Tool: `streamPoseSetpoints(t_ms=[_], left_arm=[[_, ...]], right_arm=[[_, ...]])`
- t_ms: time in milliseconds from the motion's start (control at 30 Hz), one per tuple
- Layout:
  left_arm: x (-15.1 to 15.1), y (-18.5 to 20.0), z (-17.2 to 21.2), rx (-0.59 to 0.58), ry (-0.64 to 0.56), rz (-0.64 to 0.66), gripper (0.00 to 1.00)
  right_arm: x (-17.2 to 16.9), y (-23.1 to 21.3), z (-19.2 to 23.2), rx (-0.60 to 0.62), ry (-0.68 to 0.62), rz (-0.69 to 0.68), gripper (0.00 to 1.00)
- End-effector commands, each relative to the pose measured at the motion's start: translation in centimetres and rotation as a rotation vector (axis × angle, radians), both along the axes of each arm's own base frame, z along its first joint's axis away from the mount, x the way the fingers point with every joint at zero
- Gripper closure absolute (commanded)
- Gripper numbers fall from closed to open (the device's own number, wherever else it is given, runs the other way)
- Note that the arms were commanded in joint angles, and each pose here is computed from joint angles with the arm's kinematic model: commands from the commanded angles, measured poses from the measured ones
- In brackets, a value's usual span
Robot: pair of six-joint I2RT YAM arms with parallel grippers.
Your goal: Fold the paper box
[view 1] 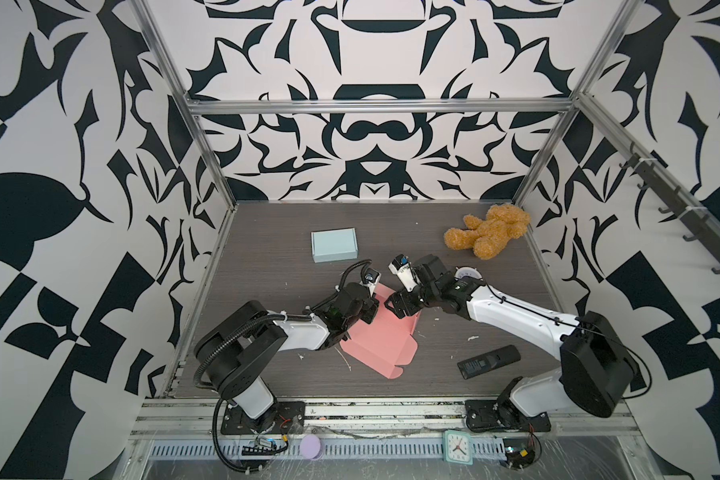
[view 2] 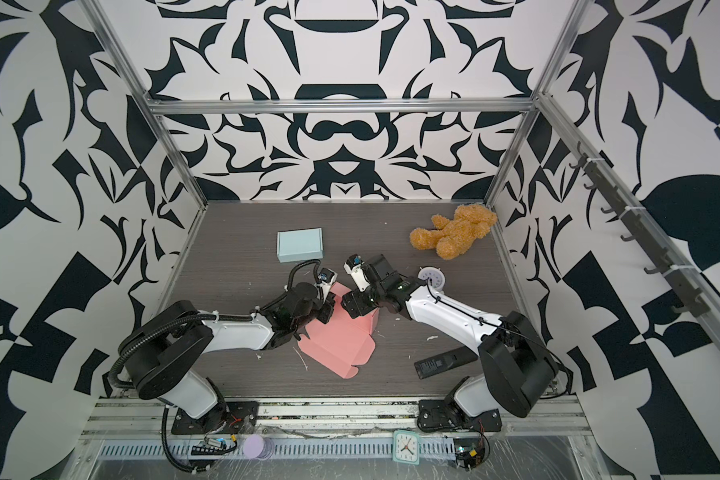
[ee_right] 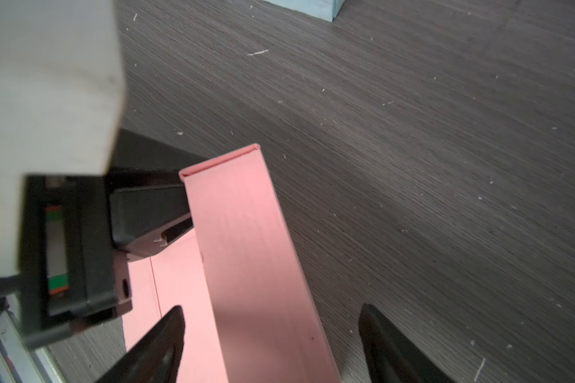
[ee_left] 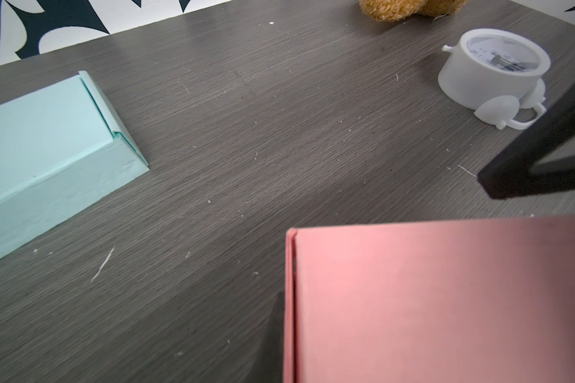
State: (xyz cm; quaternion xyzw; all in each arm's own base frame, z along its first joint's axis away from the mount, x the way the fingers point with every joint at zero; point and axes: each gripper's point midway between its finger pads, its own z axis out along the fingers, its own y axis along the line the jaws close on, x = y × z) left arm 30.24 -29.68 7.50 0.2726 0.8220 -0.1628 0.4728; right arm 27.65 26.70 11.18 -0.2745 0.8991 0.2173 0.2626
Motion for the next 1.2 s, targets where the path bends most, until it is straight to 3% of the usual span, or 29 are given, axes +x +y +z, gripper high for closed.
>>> streamPoseSetpoints(t_ms=[0, 1167], left_arm=[[-1.4, 1.3, -3.4, 0.073, 0.073, 0.003, 0.94], [-1.7, 2.1, -4.0, 0.067, 0.063, 0.032, 0.80]], right_arm=[[0.4, 0.1, 0.9, 0.002, -0.023, 0.003, 0.15], [0.9, -0.7, 0.3, -0.094, -0.037, 0.019, 0.07]])
